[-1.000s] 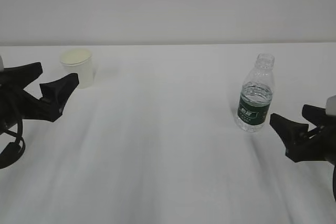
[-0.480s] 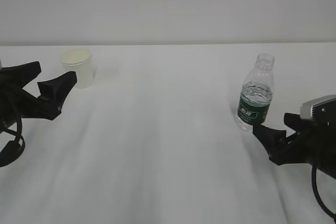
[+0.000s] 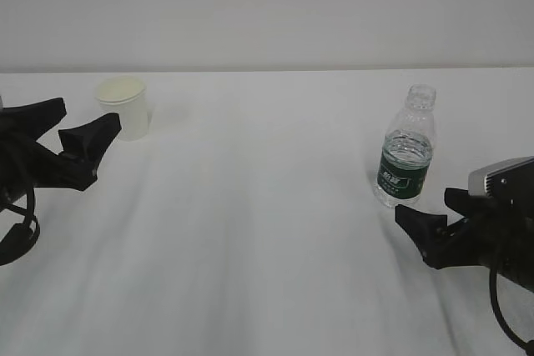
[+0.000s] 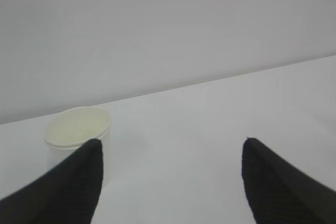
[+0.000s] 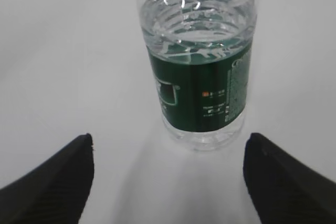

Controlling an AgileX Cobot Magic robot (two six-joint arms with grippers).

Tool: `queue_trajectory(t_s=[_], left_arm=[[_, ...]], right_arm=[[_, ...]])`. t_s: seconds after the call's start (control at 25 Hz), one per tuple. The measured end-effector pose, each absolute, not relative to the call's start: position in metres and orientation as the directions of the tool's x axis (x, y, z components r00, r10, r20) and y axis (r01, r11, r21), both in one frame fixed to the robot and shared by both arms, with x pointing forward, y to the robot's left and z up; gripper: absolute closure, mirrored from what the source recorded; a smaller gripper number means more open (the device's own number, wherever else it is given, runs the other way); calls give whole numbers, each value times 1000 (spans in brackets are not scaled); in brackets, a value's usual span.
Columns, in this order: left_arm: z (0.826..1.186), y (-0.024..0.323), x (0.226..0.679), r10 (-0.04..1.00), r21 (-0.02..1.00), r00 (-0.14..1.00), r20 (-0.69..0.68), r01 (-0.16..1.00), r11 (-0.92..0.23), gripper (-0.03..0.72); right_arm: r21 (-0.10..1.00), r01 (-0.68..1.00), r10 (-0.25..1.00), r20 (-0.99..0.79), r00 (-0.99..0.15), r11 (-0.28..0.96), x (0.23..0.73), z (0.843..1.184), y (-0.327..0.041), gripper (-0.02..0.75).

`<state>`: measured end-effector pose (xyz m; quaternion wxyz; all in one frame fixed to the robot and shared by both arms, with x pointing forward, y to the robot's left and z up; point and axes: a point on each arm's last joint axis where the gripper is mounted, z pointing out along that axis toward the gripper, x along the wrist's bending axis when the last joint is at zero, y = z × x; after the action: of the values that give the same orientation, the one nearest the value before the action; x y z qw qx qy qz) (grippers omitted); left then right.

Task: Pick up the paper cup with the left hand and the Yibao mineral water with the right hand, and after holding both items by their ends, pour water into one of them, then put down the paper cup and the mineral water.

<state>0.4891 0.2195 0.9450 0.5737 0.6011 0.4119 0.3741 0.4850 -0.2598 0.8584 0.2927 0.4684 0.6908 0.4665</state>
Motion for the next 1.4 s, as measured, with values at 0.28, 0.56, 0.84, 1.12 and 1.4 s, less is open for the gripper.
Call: queue_trajectory(t_s=[0.28, 0.56, 0.84, 1.12, 1.4], left_arm=[[945, 219, 489, 924, 998, 381, -23, 66, -2, 102], [945, 219, 489, 924, 998, 381, -23, 66, -2, 106], [945, 219, 489, 924, 998, 381, -23, 66, -2, 106], [945, 219, 489, 924, 998, 381, -23, 66, -2, 106], [945, 219, 489, 924, 998, 381, -23, 66, -2, 106]], right_arm=[[924, 363, 921, 34, -387, 118, 490, 860, -260, 84], [938, 329, 921, 27, -390, 112, 501, 864, -259, 85], [945, 311, 929, 24, -370, 99, 512, 865, -260, 85], [940, 327, 930, 32, -365, 96, 527, 850, -260, 86], [945, 312, 931, 27, -364, 95, 537, 848, -260, 87]])
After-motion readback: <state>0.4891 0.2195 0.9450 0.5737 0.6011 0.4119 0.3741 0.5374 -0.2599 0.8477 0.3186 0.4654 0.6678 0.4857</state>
